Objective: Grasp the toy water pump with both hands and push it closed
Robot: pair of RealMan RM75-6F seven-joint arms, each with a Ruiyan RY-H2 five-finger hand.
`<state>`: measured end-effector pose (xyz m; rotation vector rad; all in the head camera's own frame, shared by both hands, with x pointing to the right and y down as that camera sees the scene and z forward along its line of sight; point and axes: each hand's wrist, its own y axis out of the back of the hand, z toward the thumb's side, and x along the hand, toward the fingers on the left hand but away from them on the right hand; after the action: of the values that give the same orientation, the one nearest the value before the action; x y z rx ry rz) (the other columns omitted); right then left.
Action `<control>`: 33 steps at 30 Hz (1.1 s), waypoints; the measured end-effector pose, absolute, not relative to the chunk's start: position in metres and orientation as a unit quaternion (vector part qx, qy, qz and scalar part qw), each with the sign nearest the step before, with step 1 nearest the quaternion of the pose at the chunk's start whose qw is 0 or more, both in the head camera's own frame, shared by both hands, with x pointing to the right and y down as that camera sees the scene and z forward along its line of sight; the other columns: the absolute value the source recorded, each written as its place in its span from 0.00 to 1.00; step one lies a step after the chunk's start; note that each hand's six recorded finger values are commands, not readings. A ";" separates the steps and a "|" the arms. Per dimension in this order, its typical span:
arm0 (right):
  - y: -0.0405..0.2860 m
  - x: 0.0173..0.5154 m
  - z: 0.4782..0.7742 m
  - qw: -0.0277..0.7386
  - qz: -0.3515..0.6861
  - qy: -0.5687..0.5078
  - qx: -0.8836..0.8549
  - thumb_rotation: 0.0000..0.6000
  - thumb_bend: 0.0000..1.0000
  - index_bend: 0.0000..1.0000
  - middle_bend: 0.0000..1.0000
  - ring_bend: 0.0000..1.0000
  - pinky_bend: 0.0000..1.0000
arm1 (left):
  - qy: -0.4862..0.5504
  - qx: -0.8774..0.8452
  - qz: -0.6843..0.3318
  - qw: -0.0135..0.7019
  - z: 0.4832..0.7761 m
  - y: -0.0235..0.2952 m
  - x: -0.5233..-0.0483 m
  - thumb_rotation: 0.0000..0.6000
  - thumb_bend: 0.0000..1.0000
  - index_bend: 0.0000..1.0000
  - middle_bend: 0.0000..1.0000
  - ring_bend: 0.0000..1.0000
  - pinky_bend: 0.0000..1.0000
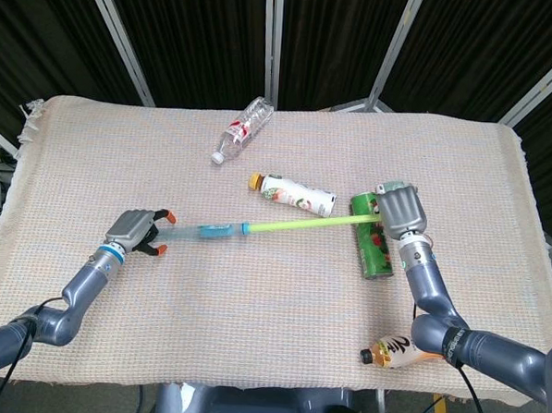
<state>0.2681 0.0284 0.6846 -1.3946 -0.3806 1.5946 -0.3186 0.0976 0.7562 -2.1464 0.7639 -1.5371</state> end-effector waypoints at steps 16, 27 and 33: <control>0.024 0.275 0.678 0.473 0.652 -0.163 -0.569 1.00 0.43 0.68 1.00 1.00 1.00 | 0.285 -0.768 -0.545 0.178 0.764 0.095 -0.309 1.00 0.52 0.72 0.92 0.84 1.00; 0.024 0.272 0.672 0.473 0.645 -0.168 -0.576 1.00 0.43 0.68 1.00 1.00 1.00 | 0.293 -0.769 -0.538 0.180 0.755 0.092 -0.307 1.00 0.53 0.81 0.92 0.84 1.00; 0.025 0.266 0.666 0.474 0.636 -0.175 -0.583 1.00 0.44 0.69 1.00 1.00 1.00 | 0.302 -0.774 -0.527 0.180 0.746 0.089 -0.301 1.00 0.53 0.82 0.92 0.84 1.00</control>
<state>0.2657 0.0247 0.6664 -1.4274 -0.4282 1.5566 -0.3007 0.0889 0.7463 -2.1872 0.8533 -1.4890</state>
